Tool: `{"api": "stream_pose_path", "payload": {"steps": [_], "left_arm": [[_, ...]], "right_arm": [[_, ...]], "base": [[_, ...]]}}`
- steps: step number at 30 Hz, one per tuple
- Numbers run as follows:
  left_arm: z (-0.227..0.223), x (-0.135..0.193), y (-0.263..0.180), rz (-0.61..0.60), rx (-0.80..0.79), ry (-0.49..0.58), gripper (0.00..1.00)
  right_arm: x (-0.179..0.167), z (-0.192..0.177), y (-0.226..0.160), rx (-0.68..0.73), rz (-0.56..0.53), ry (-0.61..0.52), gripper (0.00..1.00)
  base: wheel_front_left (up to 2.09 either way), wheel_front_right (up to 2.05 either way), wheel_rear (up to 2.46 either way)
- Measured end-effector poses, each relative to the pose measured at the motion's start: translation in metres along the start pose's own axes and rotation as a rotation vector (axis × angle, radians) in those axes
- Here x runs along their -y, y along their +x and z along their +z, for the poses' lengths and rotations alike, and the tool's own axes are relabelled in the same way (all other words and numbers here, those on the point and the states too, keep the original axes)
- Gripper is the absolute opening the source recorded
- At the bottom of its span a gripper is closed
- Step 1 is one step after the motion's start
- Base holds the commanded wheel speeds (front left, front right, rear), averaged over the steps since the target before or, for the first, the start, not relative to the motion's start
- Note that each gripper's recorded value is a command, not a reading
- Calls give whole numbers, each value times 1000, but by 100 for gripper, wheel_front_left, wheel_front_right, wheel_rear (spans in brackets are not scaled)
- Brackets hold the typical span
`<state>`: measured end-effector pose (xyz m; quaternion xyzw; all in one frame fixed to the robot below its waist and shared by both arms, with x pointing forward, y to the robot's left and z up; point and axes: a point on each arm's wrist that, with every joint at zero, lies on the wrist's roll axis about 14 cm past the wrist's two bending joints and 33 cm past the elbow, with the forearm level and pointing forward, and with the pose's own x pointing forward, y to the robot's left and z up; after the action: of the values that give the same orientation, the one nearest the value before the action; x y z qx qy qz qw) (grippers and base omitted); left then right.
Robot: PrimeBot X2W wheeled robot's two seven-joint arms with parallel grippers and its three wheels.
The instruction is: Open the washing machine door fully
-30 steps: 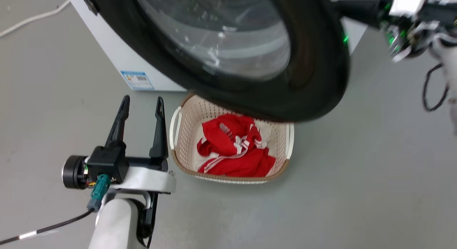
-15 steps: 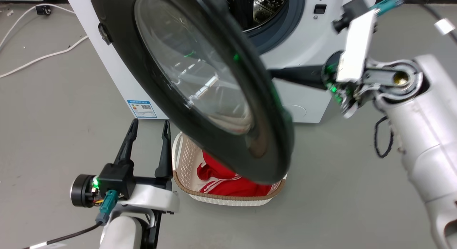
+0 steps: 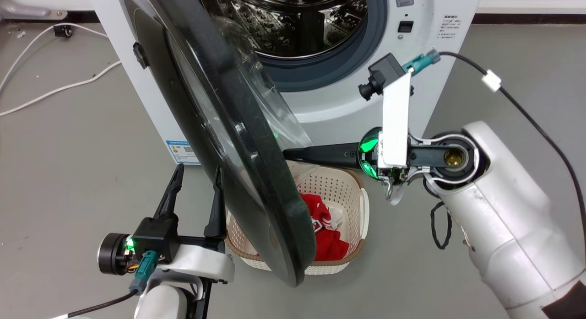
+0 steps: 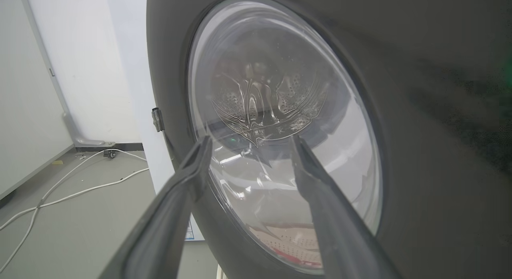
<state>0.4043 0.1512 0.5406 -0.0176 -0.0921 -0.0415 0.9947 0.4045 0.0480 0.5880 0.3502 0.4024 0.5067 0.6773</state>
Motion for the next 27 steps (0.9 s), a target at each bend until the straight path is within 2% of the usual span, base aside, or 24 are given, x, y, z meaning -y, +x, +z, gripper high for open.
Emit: {"api": "stream_pose_path", "payload": {"steps": [3, 5, 10, 14, 16, 17, 22, 27], "left_arm": [[2, 1, -1, -2, 5, -1, 100], [4, 1, -3, -1, 9, -6, 100], [8, 0, -9, 6, 16, -9, 100], [5, -1, -15, 13, 4, -9, 100], [3, 0, -14, 9, 0, -8, 100], [3, 0, -15, 8, -1, -9, 100], [1, 2, -15, 4, -5, -9, 100], [2, -1, -19, 11, -5, -8, 100]], "right_arm": [[1, 4, -5, 65, 4, 16, 0], [3, 16, -13, 168, 7, 37, 0], [19, 56, -56, 574, 5, 121, 0], [38, 62, -95, 826, 3, 197, 0], [53, 54, -113, 921, -20, 237, 47], [61, 49, -122, 972, -36, 257, 100], [97, 20, -165, 1179, -178, 277, 100], [118, -11, -204, 1350, -359, 203, 100]], "base": [[0, 0, 0], [0, 0, 0], [0, 0, 0], [0, 0, 0], [0, 0, 0], [0, 0, 0], [0, 0, 0], [0, 0, 0]]}}
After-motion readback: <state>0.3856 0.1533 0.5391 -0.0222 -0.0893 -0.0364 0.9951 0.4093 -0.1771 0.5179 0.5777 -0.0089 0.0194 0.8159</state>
